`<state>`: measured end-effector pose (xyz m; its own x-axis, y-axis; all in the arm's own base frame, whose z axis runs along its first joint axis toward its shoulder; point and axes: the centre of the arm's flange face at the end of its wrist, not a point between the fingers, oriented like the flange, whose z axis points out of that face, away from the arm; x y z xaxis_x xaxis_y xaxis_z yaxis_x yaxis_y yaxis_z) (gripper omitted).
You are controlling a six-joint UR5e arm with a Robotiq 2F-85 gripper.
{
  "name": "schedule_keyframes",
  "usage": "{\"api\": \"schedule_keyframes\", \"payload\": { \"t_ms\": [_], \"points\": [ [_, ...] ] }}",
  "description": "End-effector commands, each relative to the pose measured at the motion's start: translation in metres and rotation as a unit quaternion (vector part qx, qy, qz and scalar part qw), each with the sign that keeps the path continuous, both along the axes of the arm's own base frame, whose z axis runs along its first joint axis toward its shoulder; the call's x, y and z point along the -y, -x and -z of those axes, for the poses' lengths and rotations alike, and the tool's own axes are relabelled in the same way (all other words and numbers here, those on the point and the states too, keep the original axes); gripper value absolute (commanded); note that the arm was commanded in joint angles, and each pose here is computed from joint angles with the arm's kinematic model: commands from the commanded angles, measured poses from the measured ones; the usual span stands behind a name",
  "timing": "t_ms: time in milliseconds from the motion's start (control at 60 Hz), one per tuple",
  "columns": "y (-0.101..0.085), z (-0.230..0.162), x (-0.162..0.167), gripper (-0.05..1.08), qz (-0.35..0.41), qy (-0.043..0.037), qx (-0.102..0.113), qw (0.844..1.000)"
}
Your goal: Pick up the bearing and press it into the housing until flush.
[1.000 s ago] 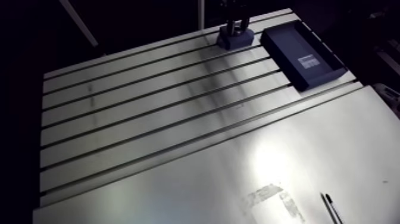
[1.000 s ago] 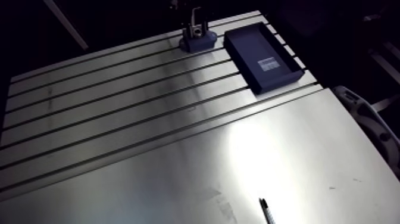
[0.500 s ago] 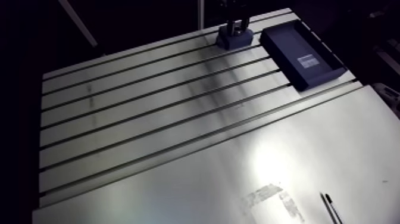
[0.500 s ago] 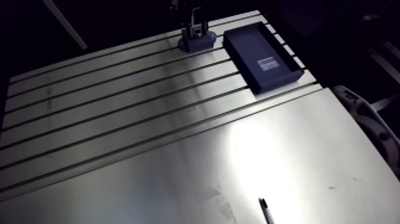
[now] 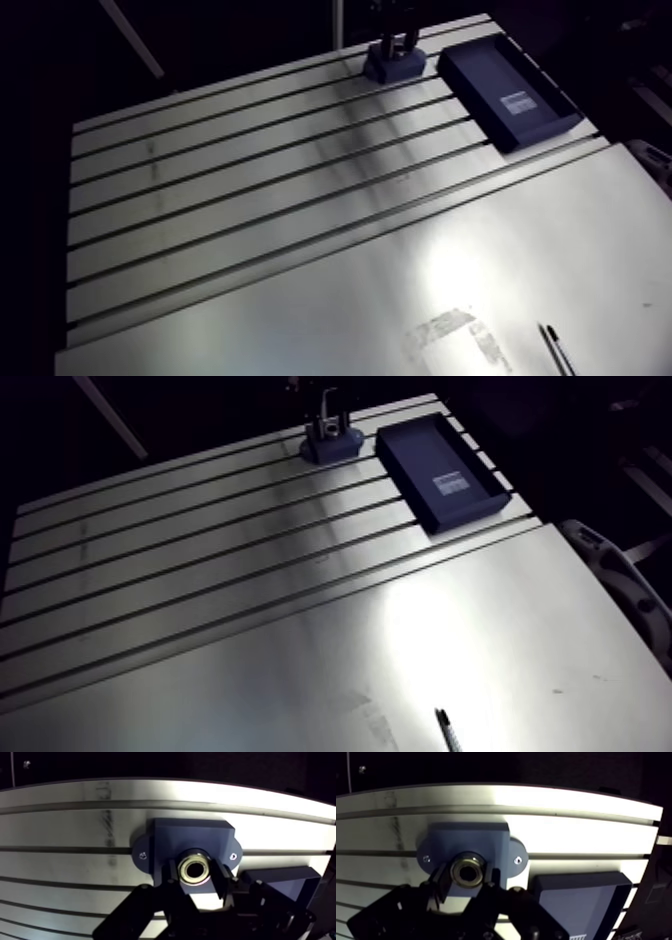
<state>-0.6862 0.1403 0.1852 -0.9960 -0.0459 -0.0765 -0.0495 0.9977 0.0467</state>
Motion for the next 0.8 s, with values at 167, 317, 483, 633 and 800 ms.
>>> {"api": "schedule_keyframes", "payload": {
  "t_ms": [167, 317, 483, 633, 800],
  "points": [
    [0.0005, -0.0007, 0.0000, 0.80, 0.000, -0.0003, -0.001, 1.000],
    [0.0005, -0.0009, -0.0011, 0.80, 0.000, -0.0005, -0.002, 1.000],
    [0.0003, -0.0007, -0.0010, 0.80, -0.002, -0.0001, -0.001, 1.000],
    [0.0000, -0.0001, 0.0000, 0.79, -0.003, 0.0002, 0.000, 1.000],
    [0.0006, 0.0003, 0.0000, 0.79, -0.003, 0.0002, 0.000, 1.000]
  ]
}}
